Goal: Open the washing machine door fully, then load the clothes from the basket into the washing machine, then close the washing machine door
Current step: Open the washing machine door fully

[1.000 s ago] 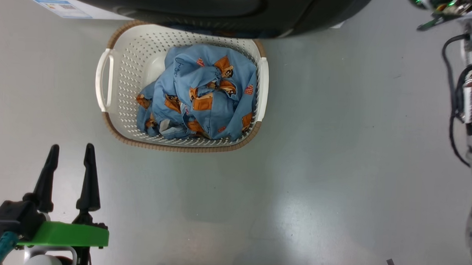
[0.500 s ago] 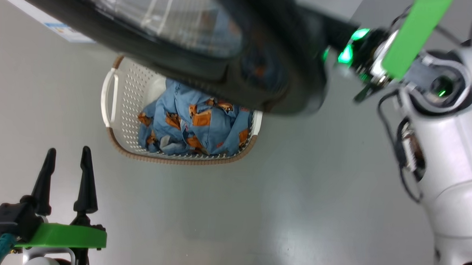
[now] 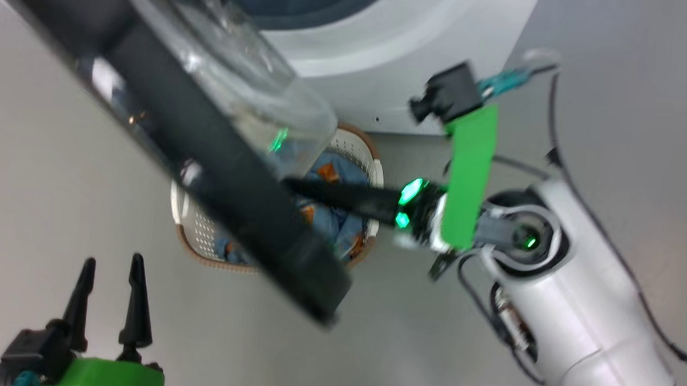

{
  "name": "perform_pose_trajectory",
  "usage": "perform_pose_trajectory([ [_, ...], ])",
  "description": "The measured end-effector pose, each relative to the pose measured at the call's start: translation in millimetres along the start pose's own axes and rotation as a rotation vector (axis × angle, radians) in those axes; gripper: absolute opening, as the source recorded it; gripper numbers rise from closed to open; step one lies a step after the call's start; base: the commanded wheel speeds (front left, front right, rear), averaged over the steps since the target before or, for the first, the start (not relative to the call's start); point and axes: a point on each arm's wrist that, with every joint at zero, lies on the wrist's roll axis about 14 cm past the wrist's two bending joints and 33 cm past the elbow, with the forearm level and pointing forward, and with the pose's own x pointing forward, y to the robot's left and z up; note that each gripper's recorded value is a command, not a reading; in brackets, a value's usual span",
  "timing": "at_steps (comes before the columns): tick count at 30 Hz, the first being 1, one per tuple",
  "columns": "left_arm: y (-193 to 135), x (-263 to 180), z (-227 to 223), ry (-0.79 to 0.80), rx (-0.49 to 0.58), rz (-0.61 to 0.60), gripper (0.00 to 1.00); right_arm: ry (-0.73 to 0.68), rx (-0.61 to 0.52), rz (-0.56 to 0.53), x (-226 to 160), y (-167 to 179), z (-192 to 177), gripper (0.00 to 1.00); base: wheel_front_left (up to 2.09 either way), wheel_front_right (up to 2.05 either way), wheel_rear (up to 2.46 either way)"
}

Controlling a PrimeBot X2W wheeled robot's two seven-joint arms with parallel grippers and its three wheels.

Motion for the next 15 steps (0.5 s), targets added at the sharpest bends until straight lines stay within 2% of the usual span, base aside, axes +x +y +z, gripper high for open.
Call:
perform_pose_trajectory([
  [3, 1.3, -9.4, 4.6, -0.011, -0.004, 0.004, 1.00, 0.046, 0.009, 0.012, 10.2, 9.3, -22.9, 0.00, 0.00, 0.00, 0.00],
  [15, 9.3, -43.8, 22.0, -0.066, -0.067, 0.033, 1.00, 0.086, 0.052, 0.031, 42.6, 33.9, -86.6, 0.00, 0.00, 0.00, 0.00],
])
